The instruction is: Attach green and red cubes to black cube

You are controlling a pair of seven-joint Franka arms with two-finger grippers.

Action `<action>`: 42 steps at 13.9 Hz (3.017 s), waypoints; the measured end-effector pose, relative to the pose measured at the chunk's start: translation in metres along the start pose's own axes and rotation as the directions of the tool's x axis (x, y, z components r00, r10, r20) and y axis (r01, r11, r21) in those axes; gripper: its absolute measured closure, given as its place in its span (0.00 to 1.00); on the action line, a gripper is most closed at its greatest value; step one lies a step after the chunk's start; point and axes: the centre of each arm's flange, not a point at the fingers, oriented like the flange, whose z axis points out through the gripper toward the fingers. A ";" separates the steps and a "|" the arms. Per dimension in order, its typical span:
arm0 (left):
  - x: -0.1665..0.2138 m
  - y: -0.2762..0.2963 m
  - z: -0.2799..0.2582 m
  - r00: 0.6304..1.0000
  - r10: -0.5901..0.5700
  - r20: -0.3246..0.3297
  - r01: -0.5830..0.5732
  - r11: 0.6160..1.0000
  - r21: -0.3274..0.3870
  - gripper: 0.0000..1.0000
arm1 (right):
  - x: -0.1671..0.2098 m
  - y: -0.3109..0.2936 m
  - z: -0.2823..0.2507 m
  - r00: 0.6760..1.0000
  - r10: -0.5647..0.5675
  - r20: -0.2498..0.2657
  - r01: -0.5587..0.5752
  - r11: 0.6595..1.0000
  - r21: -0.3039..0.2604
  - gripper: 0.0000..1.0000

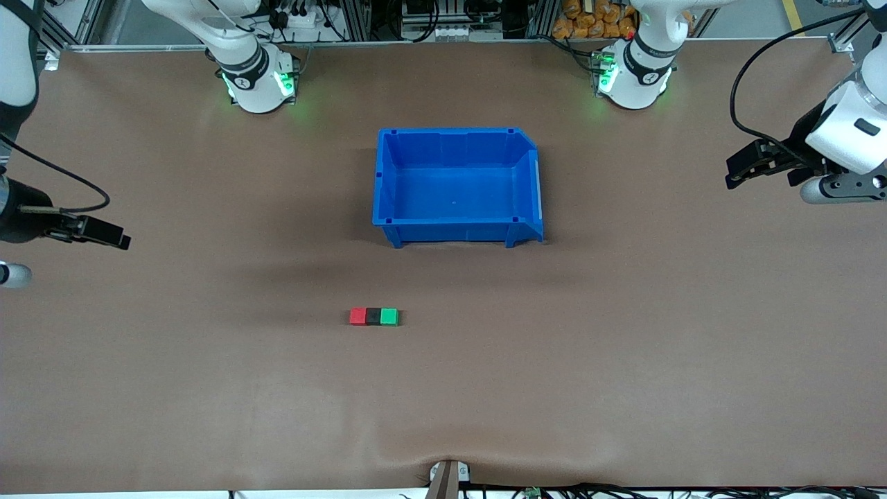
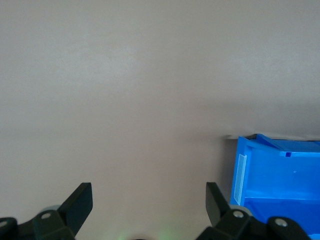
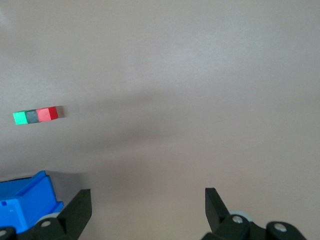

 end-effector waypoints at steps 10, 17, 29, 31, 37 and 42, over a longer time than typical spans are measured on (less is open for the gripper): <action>0.000 0.000 0.000 1.000 0.000 0.000 0.000 1.000 0.000 0.00 | -0.032 0.002 -0.040 0.997 -0.071 -0.034 0.071 0.997 0.000 0.00; 0.000 0.000 0.000 1.000 0.000 0.000 0.000 1.000 0.000 0.00 | -0.061 0.008 -0.060 0.996 -0.078 -0.049 0.078 0.997 -0.009 0.00; 0.000 0.000 0.000 1.000 -0.001 0.000 0.001 1.000 0.000 0.00 | -0.095 0.010 -0.059 0.995 -0.087 -0.049 0.086 0.996 -0.027 0.00; 0.000 -0.001 0.000 1.000 -0.002 0.000 0.002 1.000 0.000 0.00 | -0.097 0.010 -0.058 0.995 -0.088 -0.052 0.087 0.996 -0.028 0.00; 0.002 -0.001 -0.002 1.000 -0.005 -0.009 0.005 1.000 -0.002 0.00 | -0.097 0.011 -0.058 0.994 -0.089 -0.061 0.086 0.995 -0.053 0.00; 0.003 -0.006 -0.007 1.000 -0.014 -0.020 0.014 1.000 -0.004 0.00 | -0.097 0.010 -0.057 0.994 -0.092 -0.063 0.089 0.995 -0.053 0.00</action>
